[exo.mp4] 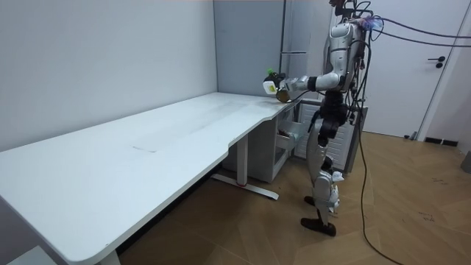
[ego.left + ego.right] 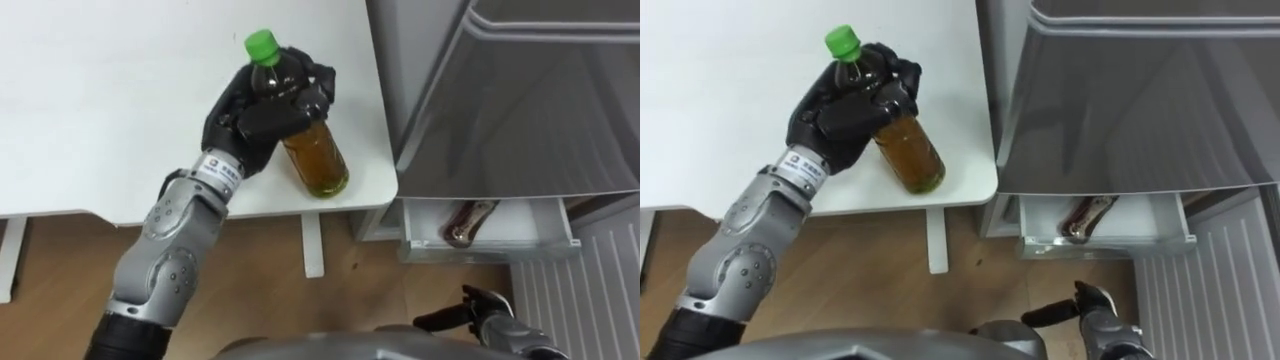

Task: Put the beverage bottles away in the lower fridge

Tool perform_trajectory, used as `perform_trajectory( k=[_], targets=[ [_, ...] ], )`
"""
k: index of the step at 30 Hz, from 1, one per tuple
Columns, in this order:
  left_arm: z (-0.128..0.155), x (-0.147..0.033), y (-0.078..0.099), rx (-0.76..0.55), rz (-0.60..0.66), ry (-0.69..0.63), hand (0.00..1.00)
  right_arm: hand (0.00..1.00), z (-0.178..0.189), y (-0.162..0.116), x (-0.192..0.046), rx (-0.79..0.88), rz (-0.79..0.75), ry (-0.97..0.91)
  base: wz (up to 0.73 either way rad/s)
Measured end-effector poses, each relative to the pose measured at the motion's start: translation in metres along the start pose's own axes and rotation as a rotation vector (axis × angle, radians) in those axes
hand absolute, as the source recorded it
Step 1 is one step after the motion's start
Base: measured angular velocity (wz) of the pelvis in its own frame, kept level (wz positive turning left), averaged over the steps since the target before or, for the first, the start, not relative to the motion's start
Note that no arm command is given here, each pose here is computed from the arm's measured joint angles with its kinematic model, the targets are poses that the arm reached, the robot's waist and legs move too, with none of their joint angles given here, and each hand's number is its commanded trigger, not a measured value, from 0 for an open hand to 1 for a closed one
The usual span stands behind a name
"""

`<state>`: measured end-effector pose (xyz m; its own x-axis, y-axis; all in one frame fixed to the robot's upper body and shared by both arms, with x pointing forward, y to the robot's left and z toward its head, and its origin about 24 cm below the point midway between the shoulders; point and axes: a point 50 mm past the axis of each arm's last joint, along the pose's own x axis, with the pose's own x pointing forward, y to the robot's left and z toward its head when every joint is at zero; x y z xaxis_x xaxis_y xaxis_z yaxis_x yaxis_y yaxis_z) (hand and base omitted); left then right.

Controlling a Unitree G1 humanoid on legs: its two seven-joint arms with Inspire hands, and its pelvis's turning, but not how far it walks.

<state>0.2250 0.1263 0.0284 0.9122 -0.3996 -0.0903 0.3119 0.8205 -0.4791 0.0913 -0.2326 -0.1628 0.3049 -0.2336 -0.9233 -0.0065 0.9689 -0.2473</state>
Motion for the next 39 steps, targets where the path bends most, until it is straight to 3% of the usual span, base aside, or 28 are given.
perform_trajectory(
  k=[6,15,23,30,35,39],
  targets=[
    [-0.003,0.0,-0.004,-0.004,-0.039,0.011,1.0,0.0,0.014,0.001,0.0,0.002,0.012,-0.06,-0.1],
    [-0.019,-0.002,0.0,-0.142,-0.052,0.053,1.0,0.0,0.032,0.006,-0.002,-0.004,0.087,-0.14,-0.12],
    [-0.02,-0.004,0.001,-0.132,-0.119,0.062,1.0,0.0,0.065,0.016,-0.014,-0.002,0.233,-0.325,-0.02],
    [-0.024,-0.006,0.001,-0.174,-0.142,0.075,1.0,0.0,0.069,0.032,-0.029,-0.082,0.364,-0.403,-0.01],
    [-0.044,-0.011,0.004,-0.189,-0.127,0.178,1.0,0.0,0.078,0.04,-0.039,-0.124,0.455,-0.455,-0.03],
    [-0.047,-0.011,0.004,-0.193,-0.134,0.187,1.0,0.0,0.085,0.047,-0.044,-0.161,0.519,-0.487,0.02]
  ],
)
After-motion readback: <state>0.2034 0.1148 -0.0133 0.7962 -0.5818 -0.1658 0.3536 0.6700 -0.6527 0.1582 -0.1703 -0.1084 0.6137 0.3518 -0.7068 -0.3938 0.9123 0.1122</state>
